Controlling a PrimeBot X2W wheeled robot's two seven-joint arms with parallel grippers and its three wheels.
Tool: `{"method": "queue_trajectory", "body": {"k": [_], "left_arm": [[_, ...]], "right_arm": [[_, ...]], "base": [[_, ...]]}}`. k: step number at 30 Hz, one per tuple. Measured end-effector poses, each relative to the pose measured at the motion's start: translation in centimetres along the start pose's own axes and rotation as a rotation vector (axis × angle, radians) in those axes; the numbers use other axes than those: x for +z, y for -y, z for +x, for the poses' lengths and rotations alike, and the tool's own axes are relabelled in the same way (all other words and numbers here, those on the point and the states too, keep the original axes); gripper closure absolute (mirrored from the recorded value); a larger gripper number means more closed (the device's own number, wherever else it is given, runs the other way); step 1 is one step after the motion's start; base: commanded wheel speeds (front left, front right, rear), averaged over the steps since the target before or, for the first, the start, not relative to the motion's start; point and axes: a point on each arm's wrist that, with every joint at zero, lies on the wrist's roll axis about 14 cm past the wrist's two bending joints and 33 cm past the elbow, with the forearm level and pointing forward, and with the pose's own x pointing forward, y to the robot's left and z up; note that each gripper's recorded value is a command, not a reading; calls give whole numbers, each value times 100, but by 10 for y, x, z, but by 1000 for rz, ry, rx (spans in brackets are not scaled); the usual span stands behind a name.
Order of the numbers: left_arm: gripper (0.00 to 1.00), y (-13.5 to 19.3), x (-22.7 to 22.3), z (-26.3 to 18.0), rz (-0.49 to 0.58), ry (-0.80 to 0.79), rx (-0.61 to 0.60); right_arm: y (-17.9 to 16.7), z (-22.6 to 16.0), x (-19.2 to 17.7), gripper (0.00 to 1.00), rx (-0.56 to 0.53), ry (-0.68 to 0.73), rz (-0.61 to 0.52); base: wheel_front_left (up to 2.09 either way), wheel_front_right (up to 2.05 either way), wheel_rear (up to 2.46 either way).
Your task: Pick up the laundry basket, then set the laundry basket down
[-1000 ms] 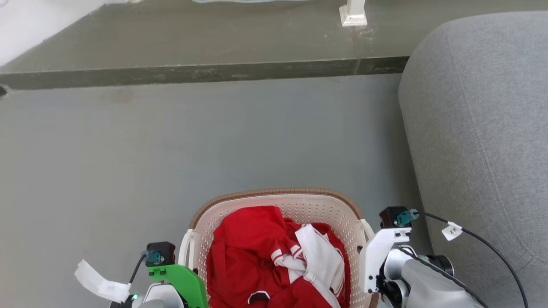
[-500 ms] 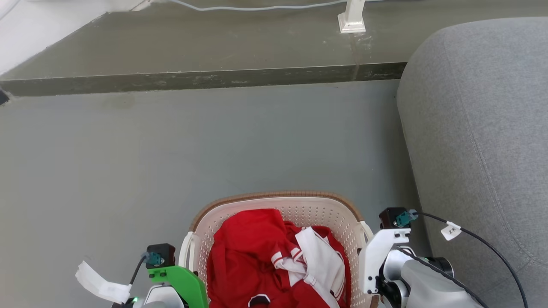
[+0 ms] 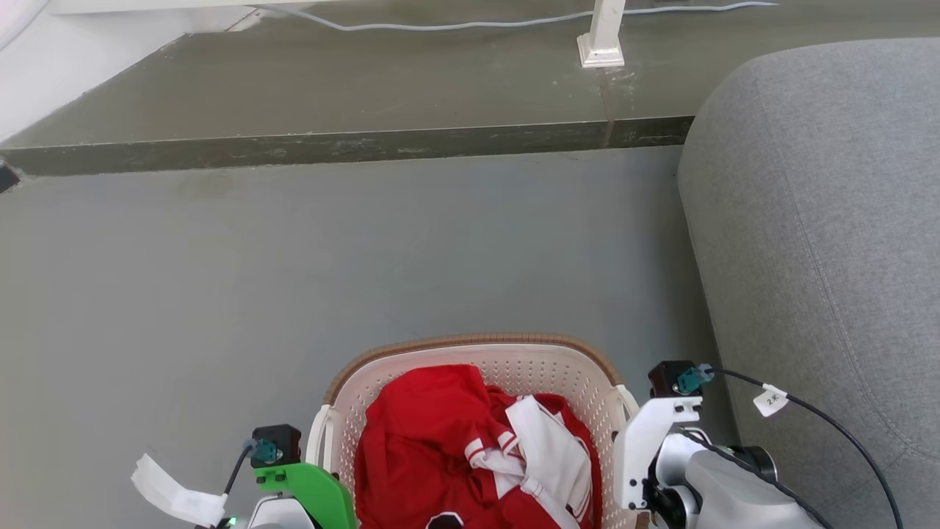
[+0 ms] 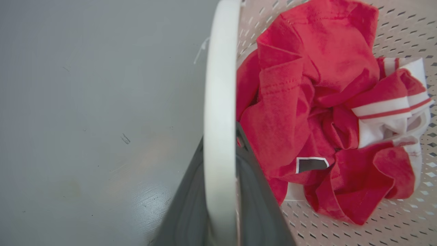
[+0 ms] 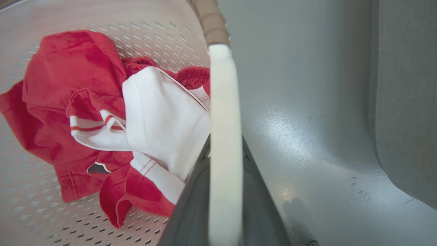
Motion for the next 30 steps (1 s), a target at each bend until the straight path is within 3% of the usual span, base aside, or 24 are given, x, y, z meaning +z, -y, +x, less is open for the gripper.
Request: {"method": "queue_trajectory", "body": {"k": [30], "left_arm": [[100, -2, -2, 1, -25, -2, 17]], "right_arm": [[-3, 3, -6, 100, -4, -24, -5]], "base": [[0, 0, 0]]}}
